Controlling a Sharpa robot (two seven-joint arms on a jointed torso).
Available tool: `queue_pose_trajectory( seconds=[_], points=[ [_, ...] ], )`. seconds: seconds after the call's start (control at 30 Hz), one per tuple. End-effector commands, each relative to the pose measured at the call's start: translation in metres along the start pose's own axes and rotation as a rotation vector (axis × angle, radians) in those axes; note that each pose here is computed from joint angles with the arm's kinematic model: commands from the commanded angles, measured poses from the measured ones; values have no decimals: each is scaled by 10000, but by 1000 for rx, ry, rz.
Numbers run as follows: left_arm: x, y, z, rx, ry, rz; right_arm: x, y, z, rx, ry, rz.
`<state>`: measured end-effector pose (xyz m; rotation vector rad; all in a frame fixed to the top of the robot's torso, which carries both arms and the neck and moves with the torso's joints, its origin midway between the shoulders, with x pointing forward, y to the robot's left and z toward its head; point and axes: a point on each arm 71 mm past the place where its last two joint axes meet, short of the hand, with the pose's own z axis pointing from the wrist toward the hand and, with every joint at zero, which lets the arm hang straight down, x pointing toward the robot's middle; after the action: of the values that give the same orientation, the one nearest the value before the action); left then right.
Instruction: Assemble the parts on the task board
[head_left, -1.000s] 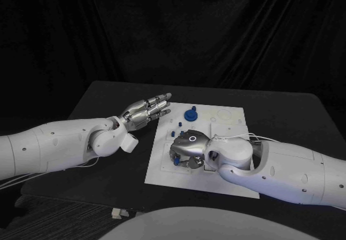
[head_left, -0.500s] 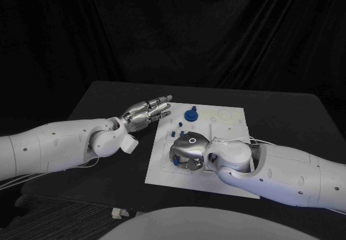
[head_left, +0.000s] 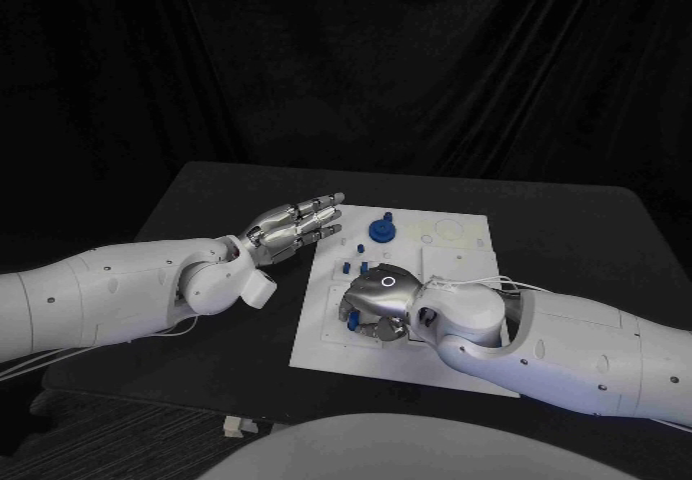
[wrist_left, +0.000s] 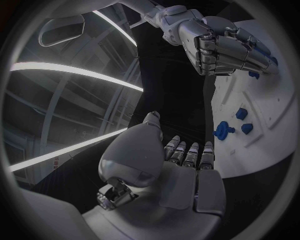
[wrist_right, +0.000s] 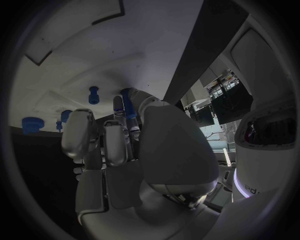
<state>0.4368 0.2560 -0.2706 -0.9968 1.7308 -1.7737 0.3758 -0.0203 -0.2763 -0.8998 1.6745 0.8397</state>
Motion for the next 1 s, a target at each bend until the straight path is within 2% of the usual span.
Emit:
queue_pose_trajectory(
  seconds=[0.03, 0.2, 0.6, 0.7, 1.0],
  points=[
    [18, 1, 7, 8, 13, -13, 31, -27, -6, 39, 28, -7],
    [17, 5, 6, 6, 13, -14, 57, -34, -13, 47, 58, -9],
    [26, 13, 15, 2, 18, -17, 75, -40, -24, 50, 74, -10],
    [27, 15, 15, 1, 19, -17, 73, -44, -35, 49, 68, -8],
    [20, 20, 15, -2, 18, -17, 28, -58, -99, 32, -4, 2]
  ],
)
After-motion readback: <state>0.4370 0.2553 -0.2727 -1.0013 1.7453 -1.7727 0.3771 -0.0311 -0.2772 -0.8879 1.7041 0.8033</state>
